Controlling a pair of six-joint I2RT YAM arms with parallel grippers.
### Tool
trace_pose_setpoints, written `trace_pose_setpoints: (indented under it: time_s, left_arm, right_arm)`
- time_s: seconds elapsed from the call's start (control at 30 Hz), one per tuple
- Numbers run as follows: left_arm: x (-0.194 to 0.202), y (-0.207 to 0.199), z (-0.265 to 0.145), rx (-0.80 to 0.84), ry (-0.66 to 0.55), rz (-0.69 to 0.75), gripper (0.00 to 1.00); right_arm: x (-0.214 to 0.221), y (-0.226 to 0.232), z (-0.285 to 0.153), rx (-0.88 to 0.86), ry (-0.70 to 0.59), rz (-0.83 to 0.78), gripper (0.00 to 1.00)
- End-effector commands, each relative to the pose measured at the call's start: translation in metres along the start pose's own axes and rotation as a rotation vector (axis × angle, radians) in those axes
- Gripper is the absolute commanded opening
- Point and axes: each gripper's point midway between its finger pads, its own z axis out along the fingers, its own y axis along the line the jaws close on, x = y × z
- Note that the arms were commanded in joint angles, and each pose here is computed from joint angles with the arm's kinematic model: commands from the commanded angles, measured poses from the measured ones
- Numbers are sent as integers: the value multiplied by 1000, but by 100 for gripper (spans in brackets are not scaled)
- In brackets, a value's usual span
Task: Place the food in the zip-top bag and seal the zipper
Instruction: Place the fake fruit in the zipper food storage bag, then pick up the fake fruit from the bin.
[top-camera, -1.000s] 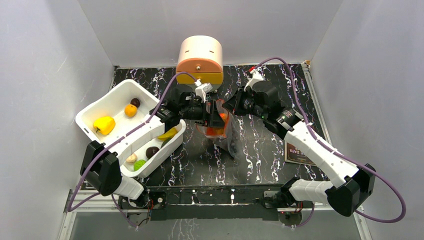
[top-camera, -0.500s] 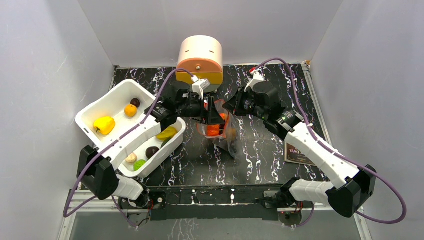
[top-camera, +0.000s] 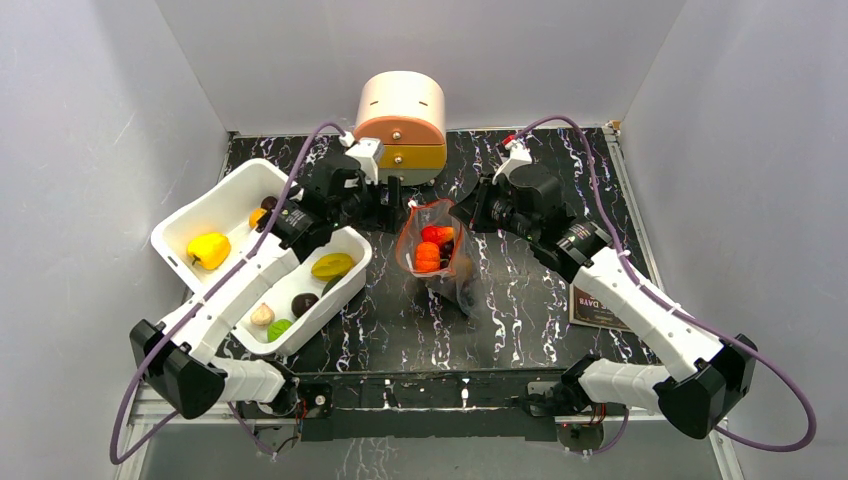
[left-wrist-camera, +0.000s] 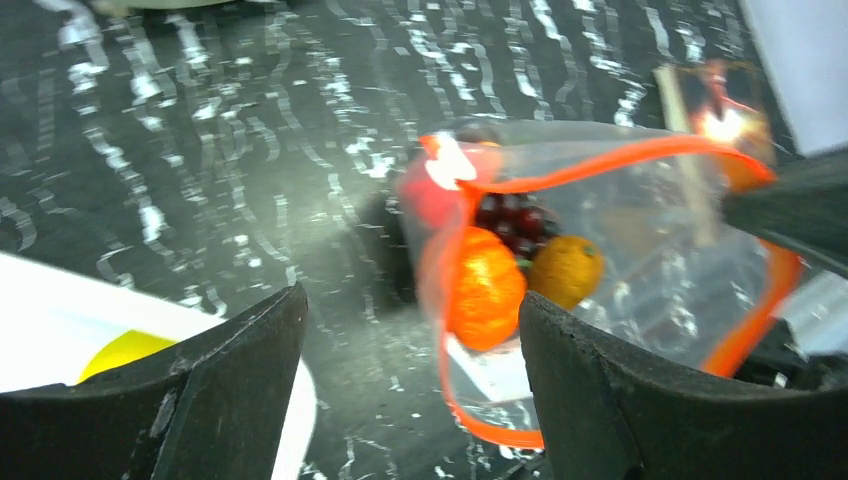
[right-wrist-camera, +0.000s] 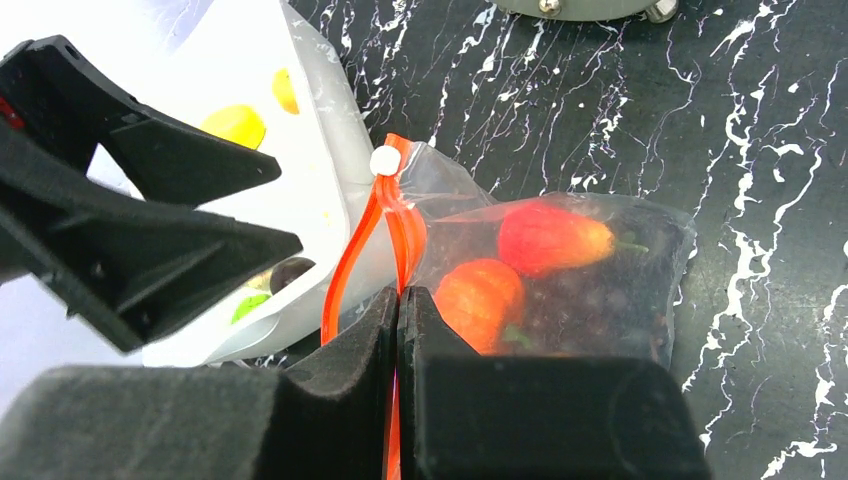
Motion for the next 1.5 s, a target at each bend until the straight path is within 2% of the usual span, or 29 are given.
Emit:
trace_pose_setpoints:
  time_s: [0.0, 0.13, 0.43, 0.6, 0.77, 1.0, 1.17, 1.47]
  left_arm:
    - [-17, 65, -27, -261, -48, -10, 76]
    - [-21, 111, -39, -349, -82, -95, 76]
    - [-14, 217, -63, -698, -181, -124, 72]
    - [-7, 258, -63, -775, -245, -150, 72]
    - [4, 297, -49, -872, -211, -137, 71]
    - [29, 350, -24, -920, -121, -179, 74]
    - [38, 367, -13, -903, -119, -193, 77]
    - [66, 394, -3, -963, -28, -203, 78]
  right_arm:
    - [-27, 15, -11, -48, -100, -35, 0]
    - [-31, 17, -10, -50, -112, -46, 0]
    - [-28, 20, -9, -76, -106, -57, 0]
    - [-29, 19, -11, -69, -112, -67, 0]
    - [-29, 20, -11, -78, -110, -67, 0]
    - [-30, 23, -13, -91, -110, -60, 0]
    - [-35, 18, -20, -53, -134, -71, 0]
    - [-38, 16, -21, -34, -137, -78, 0]
